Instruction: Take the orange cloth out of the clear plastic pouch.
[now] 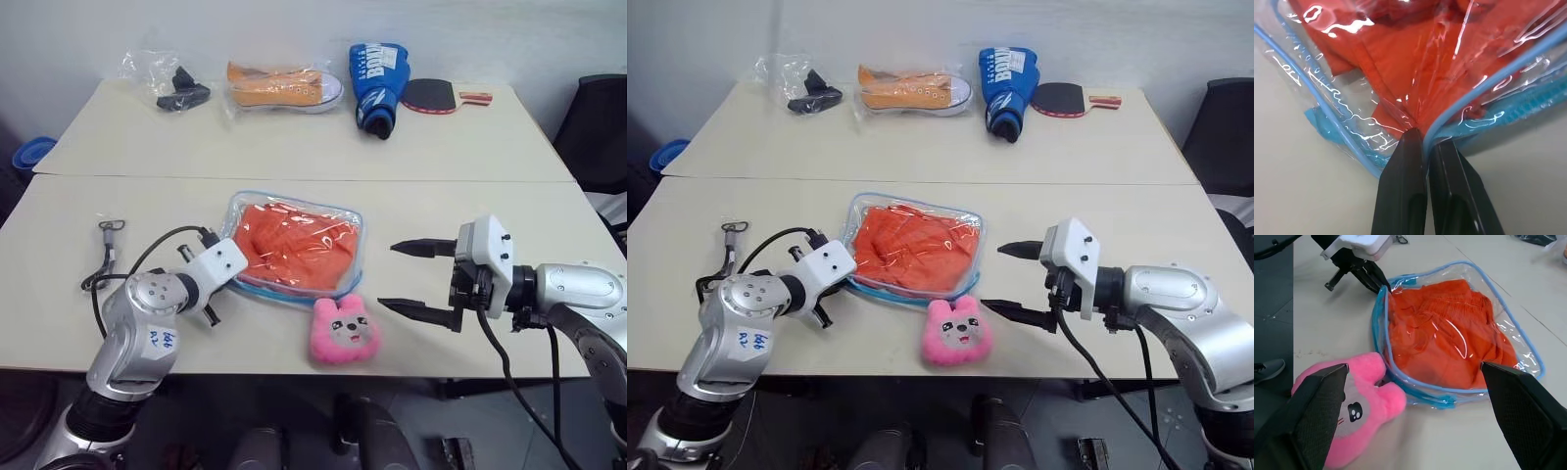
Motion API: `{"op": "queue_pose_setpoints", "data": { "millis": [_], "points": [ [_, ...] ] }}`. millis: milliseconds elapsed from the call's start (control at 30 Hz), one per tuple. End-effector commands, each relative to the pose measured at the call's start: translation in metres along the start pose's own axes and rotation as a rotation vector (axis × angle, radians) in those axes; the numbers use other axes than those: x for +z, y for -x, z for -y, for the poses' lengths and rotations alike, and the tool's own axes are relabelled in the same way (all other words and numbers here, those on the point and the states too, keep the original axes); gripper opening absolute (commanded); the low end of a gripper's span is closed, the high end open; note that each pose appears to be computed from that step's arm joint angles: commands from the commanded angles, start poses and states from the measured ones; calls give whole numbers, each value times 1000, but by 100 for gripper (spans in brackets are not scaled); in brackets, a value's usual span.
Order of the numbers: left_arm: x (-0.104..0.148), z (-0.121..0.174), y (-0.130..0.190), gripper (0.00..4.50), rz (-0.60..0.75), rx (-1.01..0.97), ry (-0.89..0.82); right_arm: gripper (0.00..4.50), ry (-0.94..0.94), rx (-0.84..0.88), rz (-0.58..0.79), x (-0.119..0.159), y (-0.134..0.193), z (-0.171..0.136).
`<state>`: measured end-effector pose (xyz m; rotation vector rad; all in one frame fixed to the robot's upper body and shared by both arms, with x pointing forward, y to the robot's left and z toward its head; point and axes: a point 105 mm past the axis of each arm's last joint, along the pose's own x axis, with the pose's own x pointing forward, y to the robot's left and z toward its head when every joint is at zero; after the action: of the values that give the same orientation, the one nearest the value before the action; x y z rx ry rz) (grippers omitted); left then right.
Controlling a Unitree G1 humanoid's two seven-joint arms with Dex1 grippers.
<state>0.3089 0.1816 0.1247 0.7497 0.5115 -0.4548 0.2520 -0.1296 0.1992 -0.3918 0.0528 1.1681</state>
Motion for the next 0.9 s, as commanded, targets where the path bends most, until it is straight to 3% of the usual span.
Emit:
{"op": "queue_pose_setpoints", "data": {
  "millis": [33,100,200,400,533,700,833,900],
  "points": [
    [-8,0,-6,18,-50,30,65,450,35,-5,3,5,4,0],
    [-6,0,-7,18,-41,29,79,450,32,-13,-9,2,6,0],
    [-1,-3,-5,83,-16,16,66,450,20,-16,-26,-3,9,-5],
    [-2,-10,0,259,-2,-1,38,450,-7,-31,-53,-12,14,-15],
    [10,-16,8,383,92,-41,84,450,-25,-31,-57,-15,16,-21],
    [16,-30,37,383,218,-146,91,450,-30,-38,-79,-20,20,-21],
    [43,-21,83,383,431,-433,-32,450,-25,-37,-86,-20,22,-18],
    [50,-7,103,383,462,-616,-89,450,-17,-37,-93,-20,24,-16]
  ]
}}
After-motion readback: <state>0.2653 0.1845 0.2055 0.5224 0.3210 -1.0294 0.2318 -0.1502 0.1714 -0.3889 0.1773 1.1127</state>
